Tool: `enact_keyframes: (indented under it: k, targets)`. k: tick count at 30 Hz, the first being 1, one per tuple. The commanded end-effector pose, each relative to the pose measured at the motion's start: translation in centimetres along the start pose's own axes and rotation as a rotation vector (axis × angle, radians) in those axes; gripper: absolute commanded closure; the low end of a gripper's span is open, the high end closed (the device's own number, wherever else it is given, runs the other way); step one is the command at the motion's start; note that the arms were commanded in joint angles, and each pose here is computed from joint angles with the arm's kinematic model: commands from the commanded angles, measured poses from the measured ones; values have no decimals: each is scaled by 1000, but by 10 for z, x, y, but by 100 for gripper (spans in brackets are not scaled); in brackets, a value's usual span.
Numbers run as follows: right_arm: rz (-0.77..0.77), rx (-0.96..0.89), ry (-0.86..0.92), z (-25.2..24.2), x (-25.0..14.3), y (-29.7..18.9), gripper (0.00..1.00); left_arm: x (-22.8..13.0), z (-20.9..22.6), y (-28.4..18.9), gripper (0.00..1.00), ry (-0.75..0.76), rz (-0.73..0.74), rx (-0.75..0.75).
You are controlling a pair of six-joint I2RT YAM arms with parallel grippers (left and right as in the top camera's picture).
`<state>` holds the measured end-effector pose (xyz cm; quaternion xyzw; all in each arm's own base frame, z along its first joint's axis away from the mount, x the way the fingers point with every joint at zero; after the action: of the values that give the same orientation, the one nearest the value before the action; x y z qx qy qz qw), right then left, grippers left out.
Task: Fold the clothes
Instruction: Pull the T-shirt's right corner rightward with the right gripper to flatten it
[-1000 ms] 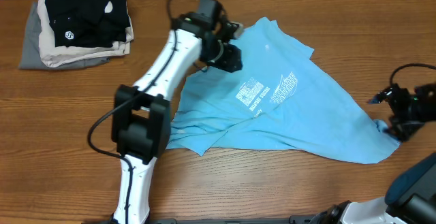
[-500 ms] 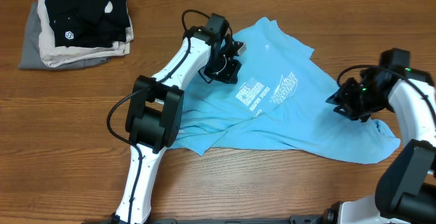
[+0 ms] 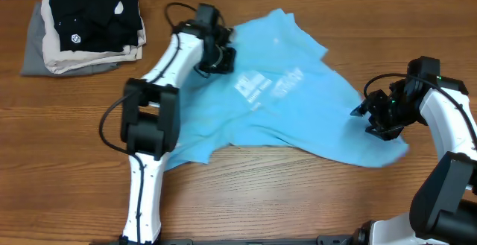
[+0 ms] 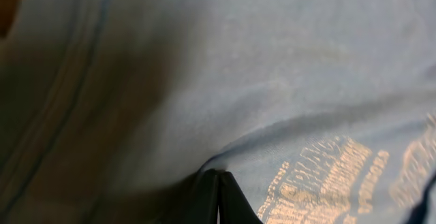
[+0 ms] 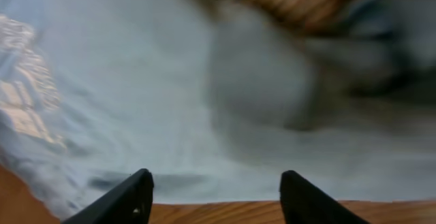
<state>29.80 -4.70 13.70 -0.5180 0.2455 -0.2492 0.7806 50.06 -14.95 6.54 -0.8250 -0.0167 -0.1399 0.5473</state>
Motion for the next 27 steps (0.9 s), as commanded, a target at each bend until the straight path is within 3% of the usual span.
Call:
enact_keyframes:
  k: [1, 4, 10, 12, 15, 18, 20, 22, 27]
  targets:
    - [-14, 0, -11, 1, -3, -3, 25, -14, 96, 7, 96, -210, 26, 301]
    - [-19, 2, -14, 2, -2, -3, 11, -16, 128, -9, 96, -320, 12, 313]
    - [-70, 28, -35, 6, 8, -3, 7, -8, 138, -37, 93, -390, -33, 96]
    - [-80, 33, -40, 7, 12, 0, 7, -3, 130, -43, 79, -385, -44, 31]
    - [-70, 29, -32, 6, 18, 11, 7, 0, 117, -45, 49, -378, -36, -50]
    - [-52, 53, -43, 10, 25, 26, 9, -3, 107, -43, 31, -376, -10, -79]
    - [-38, 72, -58, 15, 27, 37, 10, -4, 103, -41, 10, -370, 0, -74]
    - [-27, 78, -81, 21, 28, 48, 13, -4, 97, -38, 2, -361, 10, -74]
    - [-9, 75, -133, 34, 24, 67, 22, -6, 88, -35, 0, -349, 30, -76]
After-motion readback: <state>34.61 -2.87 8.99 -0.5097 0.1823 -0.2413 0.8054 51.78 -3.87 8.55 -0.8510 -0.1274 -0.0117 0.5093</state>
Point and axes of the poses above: each gripper's point midway between its finger pads, its own y axis out along the fingers, its own z axis along the line the jaws close on, x = y × z, the point moved 7 cm from there along -y, back along the fingers, and after that the axes turned 1 degree about y, right-handed, at the moved point
